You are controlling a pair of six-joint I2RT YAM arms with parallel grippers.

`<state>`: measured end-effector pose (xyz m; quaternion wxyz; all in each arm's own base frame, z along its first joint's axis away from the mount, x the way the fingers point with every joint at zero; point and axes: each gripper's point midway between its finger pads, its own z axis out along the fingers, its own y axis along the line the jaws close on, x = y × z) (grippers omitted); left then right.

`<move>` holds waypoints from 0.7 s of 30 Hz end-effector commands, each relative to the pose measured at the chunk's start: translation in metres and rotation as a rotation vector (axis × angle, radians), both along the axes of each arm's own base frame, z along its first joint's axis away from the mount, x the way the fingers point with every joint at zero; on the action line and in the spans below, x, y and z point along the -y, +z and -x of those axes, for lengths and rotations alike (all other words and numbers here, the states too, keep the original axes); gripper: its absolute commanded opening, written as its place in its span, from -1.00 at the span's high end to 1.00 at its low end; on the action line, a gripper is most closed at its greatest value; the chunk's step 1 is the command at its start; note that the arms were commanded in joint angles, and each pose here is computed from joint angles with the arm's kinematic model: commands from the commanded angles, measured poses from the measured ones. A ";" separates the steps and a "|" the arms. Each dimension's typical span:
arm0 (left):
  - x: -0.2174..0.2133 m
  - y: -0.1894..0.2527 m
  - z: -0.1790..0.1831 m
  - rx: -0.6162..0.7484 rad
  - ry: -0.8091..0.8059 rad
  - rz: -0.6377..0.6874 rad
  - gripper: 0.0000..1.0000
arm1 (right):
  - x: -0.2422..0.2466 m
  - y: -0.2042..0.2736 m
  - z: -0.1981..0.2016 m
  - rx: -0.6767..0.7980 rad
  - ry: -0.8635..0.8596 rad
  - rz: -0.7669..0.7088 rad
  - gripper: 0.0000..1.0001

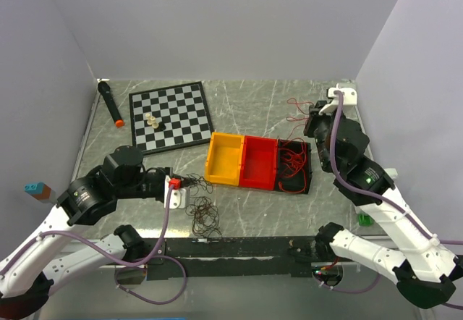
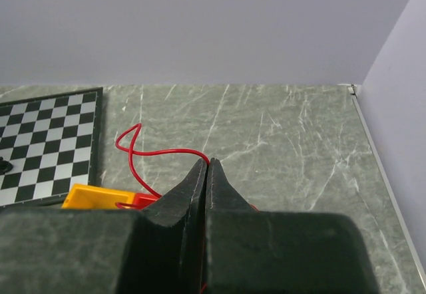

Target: Untangle the cables

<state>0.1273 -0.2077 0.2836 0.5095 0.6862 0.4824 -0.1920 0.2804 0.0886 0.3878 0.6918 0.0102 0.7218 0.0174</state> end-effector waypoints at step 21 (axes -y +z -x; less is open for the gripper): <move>0.005 0.013 0.006 0.016 -0.047 0.037 0.98 | 0.075 -0.059 0.037 -0.106 -0.297 -0.077 1.00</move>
